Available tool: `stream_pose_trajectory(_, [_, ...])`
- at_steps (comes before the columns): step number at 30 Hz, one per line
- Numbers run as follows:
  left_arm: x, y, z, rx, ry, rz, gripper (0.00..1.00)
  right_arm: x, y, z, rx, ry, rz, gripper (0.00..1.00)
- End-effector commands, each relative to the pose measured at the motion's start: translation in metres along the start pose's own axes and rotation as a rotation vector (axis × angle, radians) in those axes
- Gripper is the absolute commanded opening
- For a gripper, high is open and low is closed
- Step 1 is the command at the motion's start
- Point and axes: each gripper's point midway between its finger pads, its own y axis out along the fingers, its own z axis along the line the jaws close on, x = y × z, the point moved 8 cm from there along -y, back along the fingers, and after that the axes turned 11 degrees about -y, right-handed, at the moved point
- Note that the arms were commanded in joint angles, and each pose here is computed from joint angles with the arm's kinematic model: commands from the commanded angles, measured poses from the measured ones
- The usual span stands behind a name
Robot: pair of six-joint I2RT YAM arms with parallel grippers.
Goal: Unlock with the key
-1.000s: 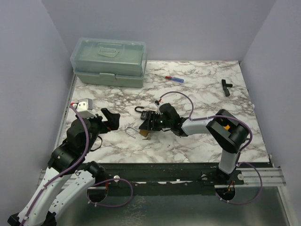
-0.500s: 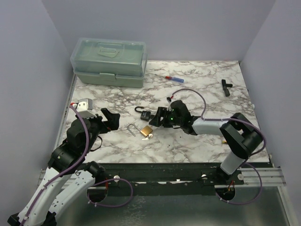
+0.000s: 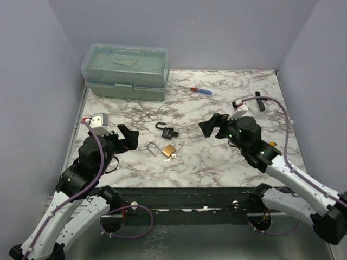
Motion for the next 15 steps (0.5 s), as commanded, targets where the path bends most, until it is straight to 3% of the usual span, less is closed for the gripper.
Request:
stream_pose_trajectory(1, [-0.005, 0.005, 0.003, 0.025, 0.017, 0.028, 0.99, -0.014, -0.040, -0.031, -0.222, 0.006, -0.044, 1.00])
stream_pose_trajectory(9, [-0.007, 0.008, 0.004, 0.029, 0.023, 0.040, 0.99, -0.028, -0.076, -0.051, -0.370, 0.264, -0.197, 1.00])
stream_pose_trajectory(15, [-0.007, 0.009, 0.004, 0.036, 0.025, 0.037, 0.99, -0.021, -0.080, -0.053, -0.420, 0.335, -0.209, 1.00])
